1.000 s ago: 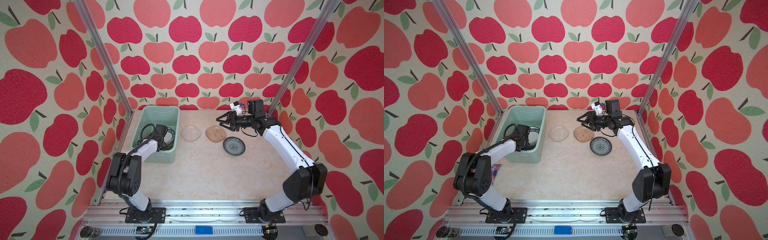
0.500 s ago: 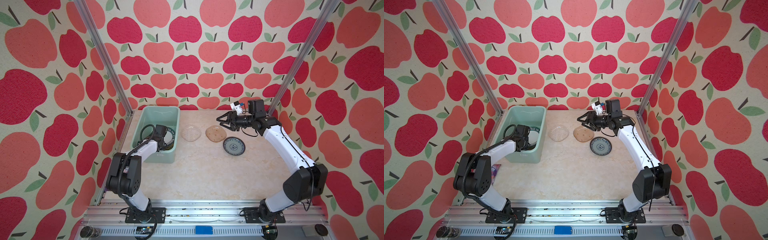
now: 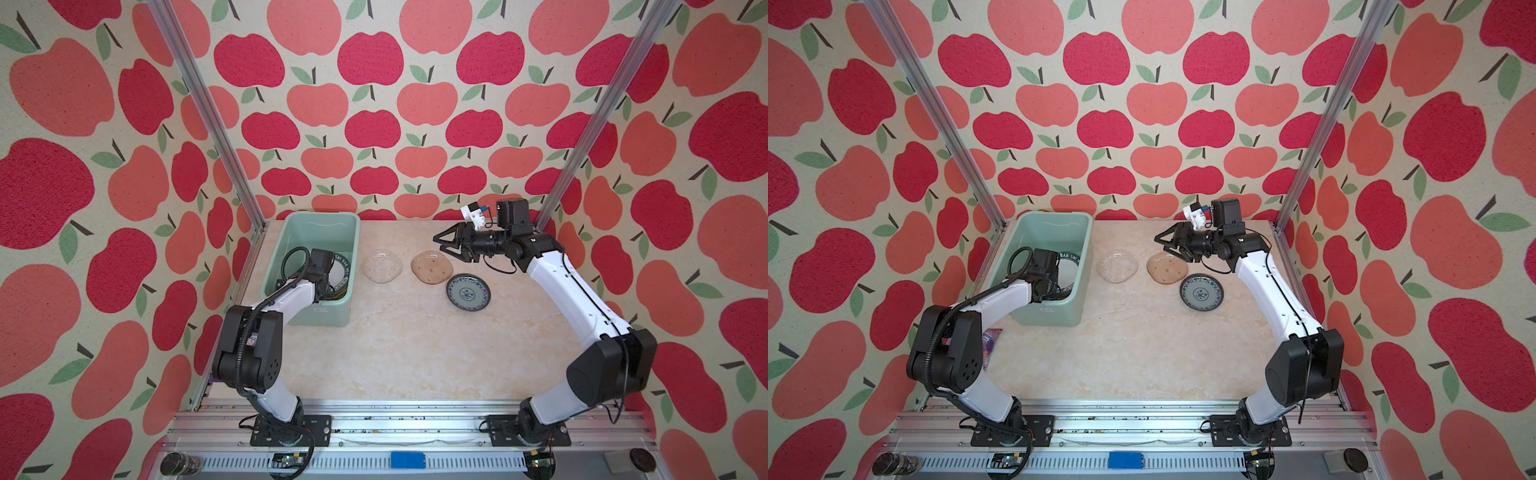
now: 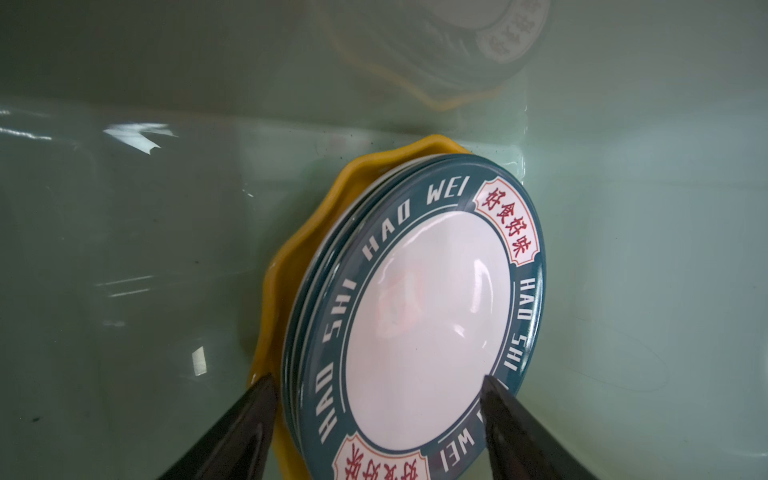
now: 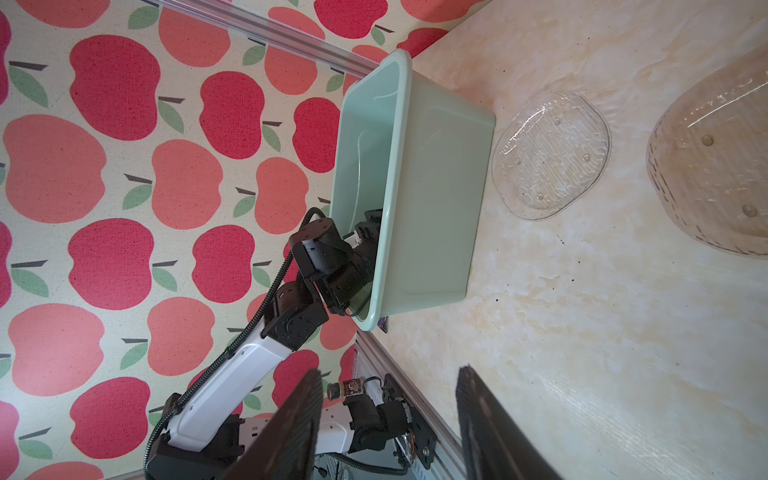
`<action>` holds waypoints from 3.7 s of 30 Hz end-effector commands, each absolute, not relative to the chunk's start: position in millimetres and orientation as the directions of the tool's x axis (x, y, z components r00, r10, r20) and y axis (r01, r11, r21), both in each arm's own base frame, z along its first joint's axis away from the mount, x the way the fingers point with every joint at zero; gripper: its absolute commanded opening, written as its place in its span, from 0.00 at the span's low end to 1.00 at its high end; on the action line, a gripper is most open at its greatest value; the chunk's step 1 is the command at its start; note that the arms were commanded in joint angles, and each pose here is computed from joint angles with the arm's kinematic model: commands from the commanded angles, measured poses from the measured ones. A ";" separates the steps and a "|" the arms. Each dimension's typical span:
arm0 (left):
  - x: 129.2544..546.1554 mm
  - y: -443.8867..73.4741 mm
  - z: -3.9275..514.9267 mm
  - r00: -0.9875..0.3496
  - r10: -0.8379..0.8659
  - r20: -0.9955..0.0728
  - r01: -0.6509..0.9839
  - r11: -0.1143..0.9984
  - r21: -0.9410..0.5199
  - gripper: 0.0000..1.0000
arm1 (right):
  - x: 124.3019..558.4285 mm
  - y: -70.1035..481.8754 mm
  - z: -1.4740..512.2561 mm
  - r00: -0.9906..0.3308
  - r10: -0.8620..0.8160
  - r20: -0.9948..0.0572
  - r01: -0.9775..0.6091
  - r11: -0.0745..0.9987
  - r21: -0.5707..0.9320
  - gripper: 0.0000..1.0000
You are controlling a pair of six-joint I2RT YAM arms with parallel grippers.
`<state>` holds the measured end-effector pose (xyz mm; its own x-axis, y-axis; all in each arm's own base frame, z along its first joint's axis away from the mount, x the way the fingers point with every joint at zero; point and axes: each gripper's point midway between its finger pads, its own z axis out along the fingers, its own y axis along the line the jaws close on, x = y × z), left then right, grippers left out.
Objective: Place the plates into the plastic bin on the countertop
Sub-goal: 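Open the left gripper and raise it out of the bin, then move the left gripper toward the blue floral plate while the right lowers onto its rim, then tilt the blue floral plate upright with the right gripper while the left approaches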
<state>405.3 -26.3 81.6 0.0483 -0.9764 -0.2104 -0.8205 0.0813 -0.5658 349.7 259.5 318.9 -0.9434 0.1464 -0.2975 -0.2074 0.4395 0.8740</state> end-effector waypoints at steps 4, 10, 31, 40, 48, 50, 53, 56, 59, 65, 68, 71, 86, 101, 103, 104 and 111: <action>390.0 -15.3 124.2 -0.024 -0.960 -0.280 -0.817 0.180 -0.547 0.87 | 339.6 251.0 332.5 -0.933 0.146 -0.330 -0.232 0.460 0.857 0.55; 381.8 -7.3 168.8 -0.038 -0.942 -0.333 -0.767 0.241 -0.594 0.91 | 338.7 244.7 327.9 -0.932 0.150 -0.330 -0.213 0.509 0.834 0.56; 368.2 -170.7 314.0 -0.550 0.075 -0.832 0.290 0.951 -0.106 0.90 | 345.7 135.9 237.5 -0.927 0.302 -0.220 0.084 0.742 0.665 0.63; 302.9 -299.8 280.1 -0.355 0.568 -0.742 0.828 0.559 0.031 0.90 | 316.0 96.4 174.0 -0.925 0.353 -0.141 0.225 0.808 0.545 0.63; 263.0 -349.8 246.9 -0.330 0.647 -0.687 0.923 0.374 -0.091 0.89 | 296.4 72.6 130.1 -0.912 0.402 -0.079 0.315 0.812 0.492 0.62; 257.4 -358.7 240.2 -0.347 0.642 -0.683 0.922 0.368 -0.122 0.88 | 293.7 66.9 120.8 -0.905 0.419 -0.069 0.336 0.805 0.489 0.62; 247.2 -372.4 235.9 -0.367 0.623 -0.691 0.919 0.356 -0.167 0.87 | 291.9 62.8 106.9 -0.902 0.430 -0.045 0.354 0.796 0.491 0.60; 236.9 -384.4 230.9 -0.362 0.618 -0.697 0.924 0.334 -0.184 0.87 | 292.9 59.3 94.1 -0.903 0.429 -0.038 0.361 0.803 0.473 0.59; 233.2 -391.1 225.3 -0.377 0.618 -0.690 0.920 0.337 -0.202 0.88 | 298.6 58.6 84.6 -0.898 0.439 -0.035 0.371 0.798 0.476 0.58; 231.7 -398.4 216.4 -0.392 0.620 -0.679 0.914 0.349 -0.209 0.88 | 314.3 62.8 65.4 -0.882 0.472 -0.017 0.398 0.763 0.510 0.55; 237.3 -398.3 214.3 -0.402 0.619 -0.675 0.907 0.370 -0.202 0.88 | 318.0 62.5 55.0 -0.881 0.473 -0.012 0.402 0.762 0.508 0.55; 237.7 -401.4 212.8 -0.412 0.622 -0.666 0.904 0.370 -0.213 0.89 | 323.2 63.8 48.4 -0.881 0.472 -0.013 0.398 0.757 0.519 0.55; 253.2 -408.5 211.6 -0.441 0.606 -0.662 0.872 0.464 -0.156 0.99 | 336.4 67.1 17.9 -0.879 0.476 0.009 0.405 0.739 0.539 0.47; 236.4 -416.0 218.5 -0.313 0.651 -0.692 0.883 0.467 0.039 0.99 | 339.8 66.5 3.5 -0.877 0.479 0.035 0.422 0.735 0.530 0.28; 230.6 -419.7 216.9 -0.294 0.664 -0.688 0.895 0.444 0.047 0.99 | 340.5 65.8 4.2 -0.877 0.480 0.034 0.424 0.737 0.527 0.26; 228.3 -421.2 217.2 -0.286 0.667 -0.688 0.901 0.432 0.045 0.99 | 340.4 66.1 4.0 -0.877 0.479 0.036 0.424 0.737 0.526 0.25; 227.2 -422.7 213.3 -0.289 0.683 -0.671 0.906 0.422 0.040 0.99 | 340.6 65.2 3.6 -0.876 0.481 0.035 0.426 0.738 0.523 0.17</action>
